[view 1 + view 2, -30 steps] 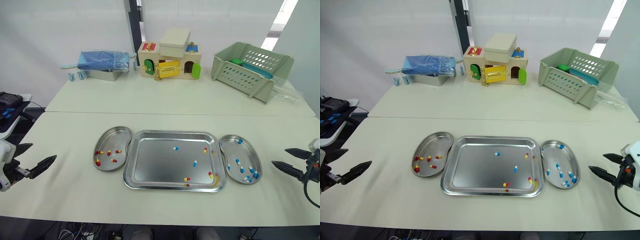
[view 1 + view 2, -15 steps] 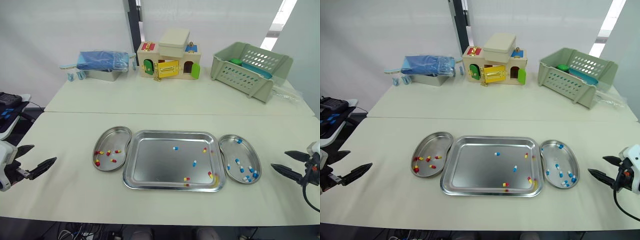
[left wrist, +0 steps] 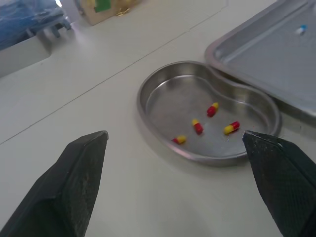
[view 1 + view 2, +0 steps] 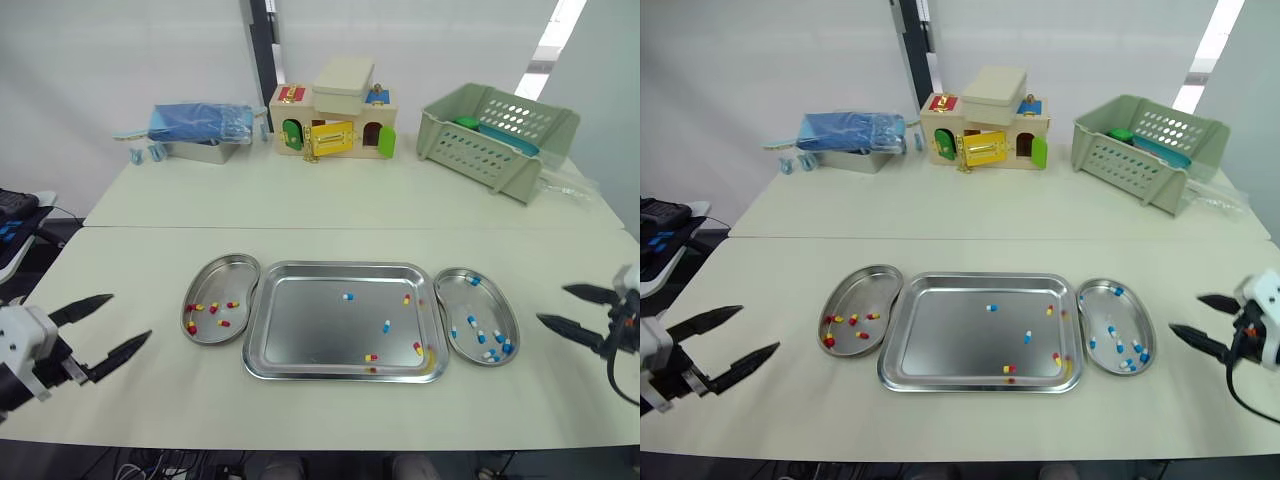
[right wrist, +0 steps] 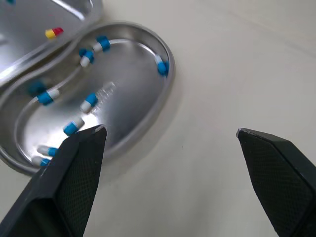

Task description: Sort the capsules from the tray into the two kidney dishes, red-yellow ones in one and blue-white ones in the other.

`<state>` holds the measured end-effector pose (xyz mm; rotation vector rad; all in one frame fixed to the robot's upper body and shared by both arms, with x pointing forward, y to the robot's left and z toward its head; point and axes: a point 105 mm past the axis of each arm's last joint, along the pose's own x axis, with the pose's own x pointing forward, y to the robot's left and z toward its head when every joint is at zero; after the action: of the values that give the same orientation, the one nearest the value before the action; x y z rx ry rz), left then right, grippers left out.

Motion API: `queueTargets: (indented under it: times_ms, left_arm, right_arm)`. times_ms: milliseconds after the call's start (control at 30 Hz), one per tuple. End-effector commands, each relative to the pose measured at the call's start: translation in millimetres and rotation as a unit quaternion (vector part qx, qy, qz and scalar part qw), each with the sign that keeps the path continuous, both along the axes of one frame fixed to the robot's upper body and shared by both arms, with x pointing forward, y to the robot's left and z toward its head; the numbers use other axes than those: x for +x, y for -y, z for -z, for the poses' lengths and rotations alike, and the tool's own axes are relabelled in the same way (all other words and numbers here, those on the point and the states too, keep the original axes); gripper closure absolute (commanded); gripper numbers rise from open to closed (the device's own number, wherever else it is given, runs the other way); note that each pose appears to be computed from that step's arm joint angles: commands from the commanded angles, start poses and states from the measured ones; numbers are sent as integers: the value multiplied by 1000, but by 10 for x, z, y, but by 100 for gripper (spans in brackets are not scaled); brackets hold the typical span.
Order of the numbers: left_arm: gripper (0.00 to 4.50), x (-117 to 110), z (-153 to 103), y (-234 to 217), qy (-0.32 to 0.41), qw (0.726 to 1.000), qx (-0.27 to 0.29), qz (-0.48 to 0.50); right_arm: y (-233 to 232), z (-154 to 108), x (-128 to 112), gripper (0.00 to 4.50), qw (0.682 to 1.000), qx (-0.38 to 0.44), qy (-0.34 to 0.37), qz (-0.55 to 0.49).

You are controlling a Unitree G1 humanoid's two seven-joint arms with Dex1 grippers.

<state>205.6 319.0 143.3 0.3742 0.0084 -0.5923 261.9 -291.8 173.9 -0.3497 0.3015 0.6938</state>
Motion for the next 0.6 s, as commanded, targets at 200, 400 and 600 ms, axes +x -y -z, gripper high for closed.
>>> queueTargets:
  times_ms: [200,400,600]
  left_arm:
    - [0,-275,43,572,76,994,-74,35]
    - [0,-555,346,870,70,990,-122,23]
    - [0,-717,461,1179,92,983,-159,18]
  right_arm:
    - [-1102,-224,51,6,978,26,-17,-206]
    - [-1865,-80,290,6,946,-20,-38,-322]
    - [-2192,109,583,6,931,-77,-29,-354]
